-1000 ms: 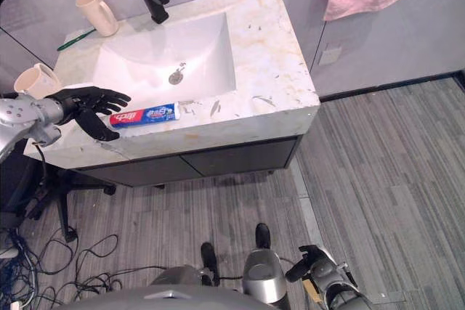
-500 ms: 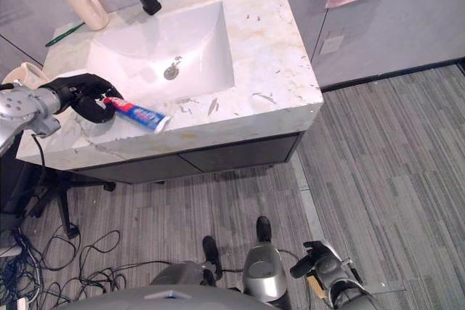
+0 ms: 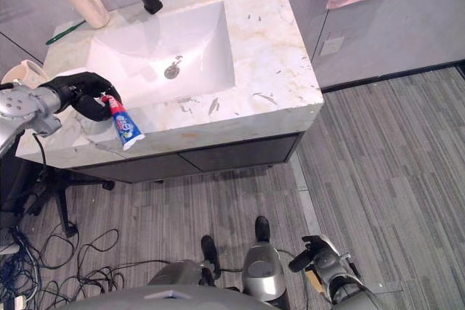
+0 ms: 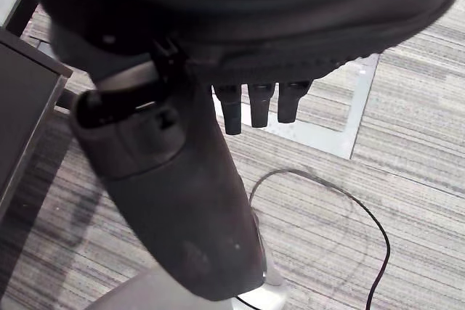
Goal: Organize the bathroom.
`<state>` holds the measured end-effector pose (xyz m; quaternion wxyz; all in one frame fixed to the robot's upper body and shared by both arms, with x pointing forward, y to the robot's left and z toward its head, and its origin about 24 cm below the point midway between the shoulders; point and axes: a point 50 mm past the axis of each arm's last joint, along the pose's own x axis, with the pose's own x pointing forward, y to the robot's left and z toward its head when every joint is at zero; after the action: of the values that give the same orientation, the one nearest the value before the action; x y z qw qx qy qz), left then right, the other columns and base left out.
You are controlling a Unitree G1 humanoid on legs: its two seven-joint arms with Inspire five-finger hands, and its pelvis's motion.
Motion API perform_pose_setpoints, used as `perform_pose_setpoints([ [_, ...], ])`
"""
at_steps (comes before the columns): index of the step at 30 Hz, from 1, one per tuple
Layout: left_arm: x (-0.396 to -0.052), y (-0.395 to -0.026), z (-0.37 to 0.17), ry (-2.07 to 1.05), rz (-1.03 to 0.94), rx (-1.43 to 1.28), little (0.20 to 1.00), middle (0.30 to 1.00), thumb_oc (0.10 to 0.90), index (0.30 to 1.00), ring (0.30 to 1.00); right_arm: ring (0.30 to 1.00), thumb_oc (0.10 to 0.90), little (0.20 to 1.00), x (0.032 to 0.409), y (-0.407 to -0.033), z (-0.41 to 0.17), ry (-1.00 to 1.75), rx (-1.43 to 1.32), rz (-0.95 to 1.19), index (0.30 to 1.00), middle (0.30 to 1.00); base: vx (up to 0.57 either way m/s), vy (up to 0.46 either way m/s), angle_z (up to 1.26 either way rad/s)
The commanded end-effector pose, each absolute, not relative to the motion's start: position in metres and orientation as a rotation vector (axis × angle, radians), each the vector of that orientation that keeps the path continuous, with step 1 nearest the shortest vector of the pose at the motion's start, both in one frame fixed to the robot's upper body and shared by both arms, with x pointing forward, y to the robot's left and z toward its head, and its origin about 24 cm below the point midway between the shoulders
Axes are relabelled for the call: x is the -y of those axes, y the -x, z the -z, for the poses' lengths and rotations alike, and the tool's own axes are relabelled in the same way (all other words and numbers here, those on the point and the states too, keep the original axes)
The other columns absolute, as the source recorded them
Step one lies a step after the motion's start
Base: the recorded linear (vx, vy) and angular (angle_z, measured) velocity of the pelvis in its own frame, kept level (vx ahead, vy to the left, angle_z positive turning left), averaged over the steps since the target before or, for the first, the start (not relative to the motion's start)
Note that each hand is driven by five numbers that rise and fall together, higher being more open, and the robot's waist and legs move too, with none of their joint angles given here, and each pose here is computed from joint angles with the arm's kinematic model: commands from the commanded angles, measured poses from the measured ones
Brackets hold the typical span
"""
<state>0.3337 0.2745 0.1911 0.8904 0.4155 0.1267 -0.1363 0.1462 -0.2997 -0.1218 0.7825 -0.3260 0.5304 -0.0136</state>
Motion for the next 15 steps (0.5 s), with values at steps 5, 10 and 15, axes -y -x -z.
perform_pose_setpoints([
  [5,-0.261,-0.327,-0.209,-0.328,0.267,-0.037,0.3,0.3,0.4,0.3,0.3,0.9,0.8,0.9,0.304,-0.121,0.128,0.687,-1.19,0.069,0.9,0.9,0.02,-0.035,0.04],
  [10,-0.241,-0.321,-0.206,-0.14,0.303,0.022,0.3,0.3,0.4,0.3,0.3,0.9,0.8,0.9,0.299,-0.119,0.131,0.664,-1.183,0.1,0.9,0.9,0.0,-0.038,0.1],
  [15,-0.234,-0.317,-0.207,-0.049,0.311,0.032,0.3,0.3,0.4,0.3,0.3,0.9,0.8,0.9,0.308,-0.113,0.128,0.635,-1.178,0.221,0.9,0.9,0.02,-0.074,0.01],
])
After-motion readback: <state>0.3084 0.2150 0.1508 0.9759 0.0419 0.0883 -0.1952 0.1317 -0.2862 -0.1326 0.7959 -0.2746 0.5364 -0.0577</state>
